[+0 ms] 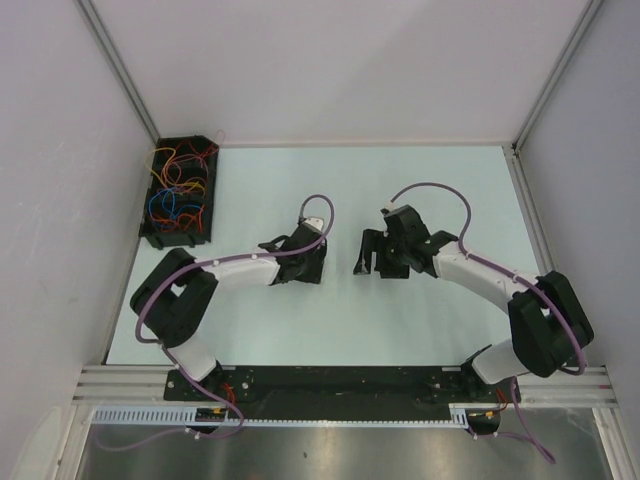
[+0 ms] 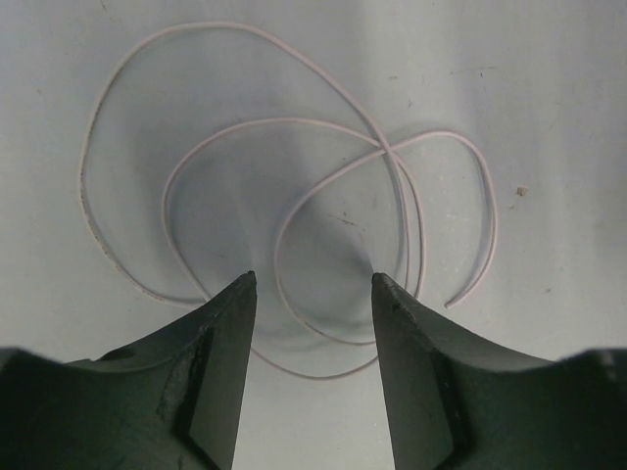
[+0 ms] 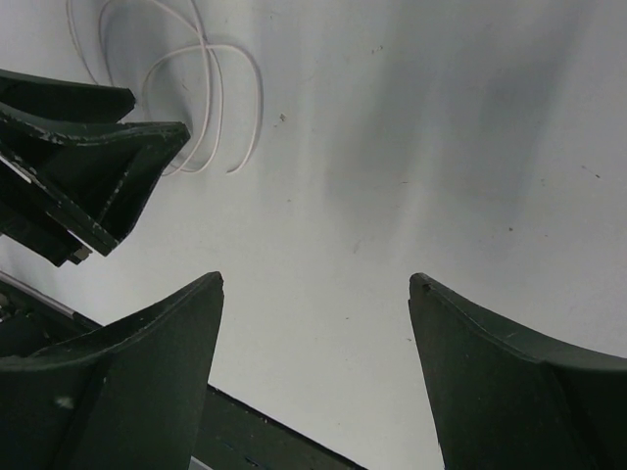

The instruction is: Untangle the cables

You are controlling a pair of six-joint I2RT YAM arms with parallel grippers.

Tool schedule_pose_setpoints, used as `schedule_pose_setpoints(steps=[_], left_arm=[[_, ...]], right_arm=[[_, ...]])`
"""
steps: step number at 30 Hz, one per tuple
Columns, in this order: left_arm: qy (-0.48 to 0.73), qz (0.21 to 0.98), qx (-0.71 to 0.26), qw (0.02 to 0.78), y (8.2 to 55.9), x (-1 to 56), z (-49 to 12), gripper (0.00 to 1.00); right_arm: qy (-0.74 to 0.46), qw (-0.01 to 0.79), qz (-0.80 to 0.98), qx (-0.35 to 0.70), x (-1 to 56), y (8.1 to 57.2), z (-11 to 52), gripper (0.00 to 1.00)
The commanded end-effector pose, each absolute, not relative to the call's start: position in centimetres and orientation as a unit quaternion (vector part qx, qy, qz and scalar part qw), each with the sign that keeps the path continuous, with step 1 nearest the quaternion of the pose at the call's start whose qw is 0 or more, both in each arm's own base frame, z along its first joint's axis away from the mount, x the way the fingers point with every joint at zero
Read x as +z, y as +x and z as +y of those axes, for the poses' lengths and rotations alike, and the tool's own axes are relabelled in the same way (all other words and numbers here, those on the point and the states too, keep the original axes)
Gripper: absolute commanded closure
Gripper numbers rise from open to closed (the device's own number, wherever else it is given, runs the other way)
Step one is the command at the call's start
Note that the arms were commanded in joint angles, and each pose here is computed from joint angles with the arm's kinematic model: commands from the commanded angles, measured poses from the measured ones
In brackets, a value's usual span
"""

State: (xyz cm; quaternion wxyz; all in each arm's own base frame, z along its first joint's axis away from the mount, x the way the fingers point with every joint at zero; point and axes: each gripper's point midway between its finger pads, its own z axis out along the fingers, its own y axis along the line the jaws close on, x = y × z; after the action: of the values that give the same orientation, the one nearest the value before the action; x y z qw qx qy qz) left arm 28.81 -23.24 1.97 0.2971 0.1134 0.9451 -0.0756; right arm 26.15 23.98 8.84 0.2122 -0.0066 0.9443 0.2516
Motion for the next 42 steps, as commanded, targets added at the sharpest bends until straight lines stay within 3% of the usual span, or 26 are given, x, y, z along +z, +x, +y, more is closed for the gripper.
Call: schedule_pose_setpoints(steps=[1, 3, 10, 12, 20, 35, 42], left_arm=[[0.098, 0.938, -0.083, 0.323, 30.5, 3.1, -24.5, 0.46], [0.096, 0.939, -0.081, 0.319, 30.4, 2.7, -24.4, 0.51], [0.087, 0.946, -0.066, 0.307, 29.9, 1.5, -23.8, 0.93], [0.084, 0.947, -0.061, 0.305, 29.8, 1.2, -23.5, 1.0], [0.085, 0.938, -0.07, 0.328, 30.1, 5.3, -23.4, 1.0], [0.084, 0.887, -0.073, 0.448, 31.8, 21.8, -21.8, 1.0], [0.073, 0.875, -0.039, 0.477, 33.4, 25.9, -20.3, 1.0]], right_arm=[[-0.016, 0.227, 0.938, 0.26, 9.4, 26.9, 25.2, 0.19], [-0.019, 0.225, 0.939, 0.259, 9.2, 26.8, 25.3, 0.19], [-0.024, 0.223, 0.941, 0.254, 8.9, 26.7, 25.2, 0.19], [-0.026, 0.223, 0.941, 0.253, 8.8, 26.8, 25.2, 0.19], [-0.025, 0.228, 0.94, 0.252, 9.0, 27.1, 24.8, 0.2], [-0.025, 0.236, 0.938, 0.251, 9.4, 27.1, 23.9, 0.19], [-0.027, 0.233, 0.936, 0.261, 9.1, 26.9, 24.2, 0.19]])
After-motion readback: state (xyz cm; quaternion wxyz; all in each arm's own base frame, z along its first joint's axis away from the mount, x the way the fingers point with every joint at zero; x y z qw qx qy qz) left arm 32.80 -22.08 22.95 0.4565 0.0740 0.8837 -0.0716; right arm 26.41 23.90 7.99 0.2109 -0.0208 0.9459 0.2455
